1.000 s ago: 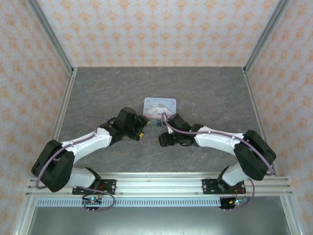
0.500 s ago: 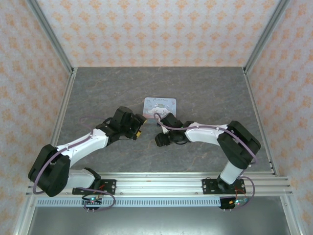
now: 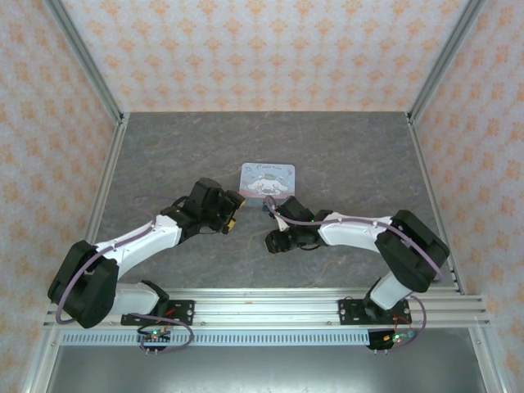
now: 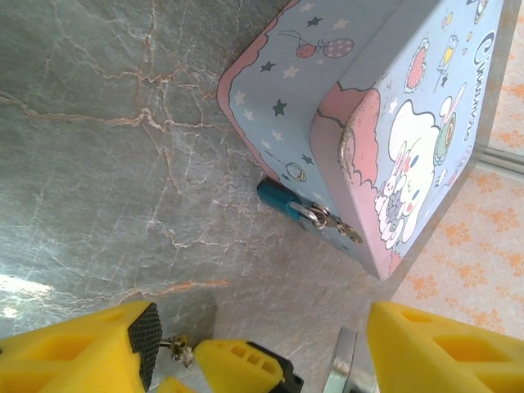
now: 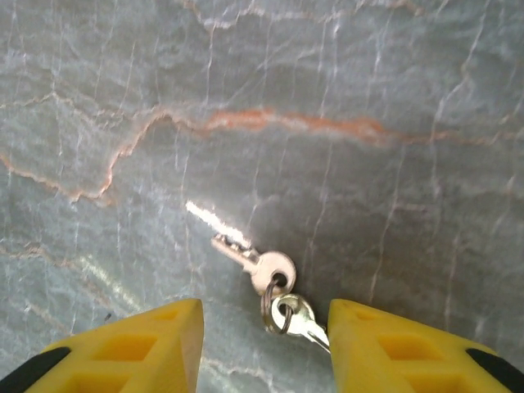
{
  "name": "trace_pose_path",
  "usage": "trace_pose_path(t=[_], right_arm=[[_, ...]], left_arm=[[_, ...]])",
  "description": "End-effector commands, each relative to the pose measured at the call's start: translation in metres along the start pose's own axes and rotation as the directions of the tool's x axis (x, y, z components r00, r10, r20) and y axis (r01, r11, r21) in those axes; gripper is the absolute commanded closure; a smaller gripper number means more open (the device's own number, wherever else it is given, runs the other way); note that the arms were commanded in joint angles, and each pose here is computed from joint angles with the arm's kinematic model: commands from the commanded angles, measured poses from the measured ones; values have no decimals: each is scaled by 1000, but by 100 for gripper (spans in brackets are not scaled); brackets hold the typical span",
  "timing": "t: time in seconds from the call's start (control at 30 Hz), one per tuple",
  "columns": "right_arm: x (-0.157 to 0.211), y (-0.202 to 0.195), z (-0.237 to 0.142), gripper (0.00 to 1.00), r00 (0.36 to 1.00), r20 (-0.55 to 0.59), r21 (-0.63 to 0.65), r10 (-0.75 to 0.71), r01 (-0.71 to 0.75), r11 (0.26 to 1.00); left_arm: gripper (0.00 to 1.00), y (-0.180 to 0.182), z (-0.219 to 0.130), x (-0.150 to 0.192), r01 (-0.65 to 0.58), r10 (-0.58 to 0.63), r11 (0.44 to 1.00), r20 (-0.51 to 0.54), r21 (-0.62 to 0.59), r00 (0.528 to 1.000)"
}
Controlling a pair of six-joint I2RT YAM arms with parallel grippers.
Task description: Unlock the padlock with the key
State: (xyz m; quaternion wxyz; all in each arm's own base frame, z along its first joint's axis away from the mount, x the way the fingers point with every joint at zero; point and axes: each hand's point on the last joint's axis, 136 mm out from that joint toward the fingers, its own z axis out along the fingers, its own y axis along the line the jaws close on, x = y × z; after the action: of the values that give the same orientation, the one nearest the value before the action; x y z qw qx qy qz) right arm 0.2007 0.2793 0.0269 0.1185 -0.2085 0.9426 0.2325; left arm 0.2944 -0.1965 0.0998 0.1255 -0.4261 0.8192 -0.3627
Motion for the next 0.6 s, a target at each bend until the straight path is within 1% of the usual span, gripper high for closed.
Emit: trace_pose_path(t=[0.0,0.1,0.23,0.33,0.57], right_arm=[[7,8,-9,56,1000,-6,-23,18,-18,1000],[-1,7,-21,56,999,42,3,12,-12,1000],[-13,3,-32,51,996,85,56,-15,10,998],[-15,1,-30,49,997,61,85,-45,40,996],[-12,1,-15,48,991,-19,157,-133,134,978]], left_arm=[[32,8,2,-5,-7,7,1000,13,-25,1000],[32,9,2,-4,-7,8,1000,11,-27,1000],[32,8,2,-5,-9,9,1000,13,-27,1000],[32,8,2,-5,-8,9,1000,13,-27,1000],[32,7,1,-5,-10,10,1000,19,-24,1000]])
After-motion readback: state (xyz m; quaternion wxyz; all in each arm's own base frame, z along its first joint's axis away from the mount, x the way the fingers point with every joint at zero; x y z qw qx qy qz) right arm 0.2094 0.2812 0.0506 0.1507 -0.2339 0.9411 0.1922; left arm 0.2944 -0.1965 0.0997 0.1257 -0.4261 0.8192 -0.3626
